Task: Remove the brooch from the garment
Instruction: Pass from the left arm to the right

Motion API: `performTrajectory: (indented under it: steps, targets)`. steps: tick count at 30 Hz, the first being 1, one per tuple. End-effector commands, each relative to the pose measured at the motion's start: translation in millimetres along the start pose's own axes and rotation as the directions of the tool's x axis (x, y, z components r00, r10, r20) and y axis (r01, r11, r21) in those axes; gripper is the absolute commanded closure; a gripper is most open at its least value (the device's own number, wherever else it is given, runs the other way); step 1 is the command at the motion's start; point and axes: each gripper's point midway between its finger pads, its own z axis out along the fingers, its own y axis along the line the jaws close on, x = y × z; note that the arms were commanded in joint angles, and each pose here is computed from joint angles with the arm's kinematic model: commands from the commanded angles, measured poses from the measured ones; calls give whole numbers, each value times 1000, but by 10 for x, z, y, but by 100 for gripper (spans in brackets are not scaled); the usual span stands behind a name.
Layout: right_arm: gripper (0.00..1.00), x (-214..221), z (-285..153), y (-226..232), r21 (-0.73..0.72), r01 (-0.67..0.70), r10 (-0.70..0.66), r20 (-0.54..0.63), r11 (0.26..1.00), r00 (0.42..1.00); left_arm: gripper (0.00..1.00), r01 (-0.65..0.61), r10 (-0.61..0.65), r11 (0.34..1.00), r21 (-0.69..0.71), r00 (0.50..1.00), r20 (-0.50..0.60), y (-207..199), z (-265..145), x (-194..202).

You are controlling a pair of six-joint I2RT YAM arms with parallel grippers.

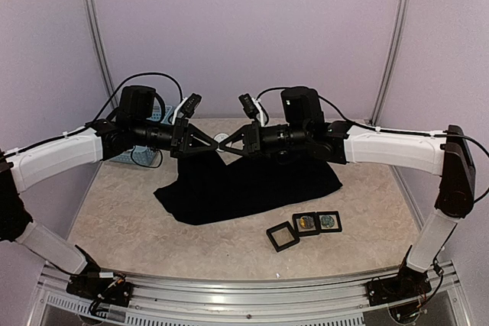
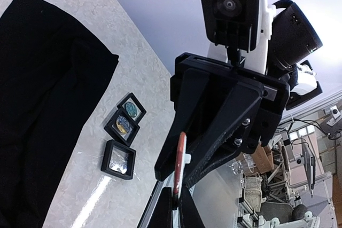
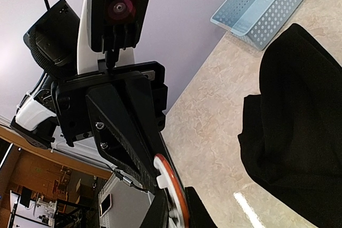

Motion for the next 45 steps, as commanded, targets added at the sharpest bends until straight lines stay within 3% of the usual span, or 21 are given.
performTrajectory:
  steps: [1,9,17,22,30,40,43,45]
  targets:
    - [82,-181,-231,-419,105,9,-15,53,994,998,100,65,-64,998,25,998,-29,45,-115,50]
    - [65,-277,-294,66,-74,147,-144,44,986,989,100,61,-59,997,50,998,-38,44,-96,37]
    - [55,-175,-203,155,-186,119,-125,-21,975,992,100,41,-39,996,83,999,-31,12,-121,2]
    - [54,-148,-133,149,-217,91,-106,-54,972,993,100,16,-12,993,117,999,-36,-64,-125,-9]
    - [73,-95,-32,139,-265,49,-76,-92,963,993,100,18,-11,992,128,998,-60,-59,-75,26]
    - [90,-42,26,221,-313,32,-76,-127,949,989,100,17,-9,992,126,998,-70,-35,-40,4]
    - [100,-58,26,234,-315,40,-81,-117,948,990,100,21,-12,992,121,997,-72,-19,-33,3]
    - [100,-73,20,242,-313,45,-83,-109,949,991,100,24,-16,993,114,997,-71,0,-28,5]
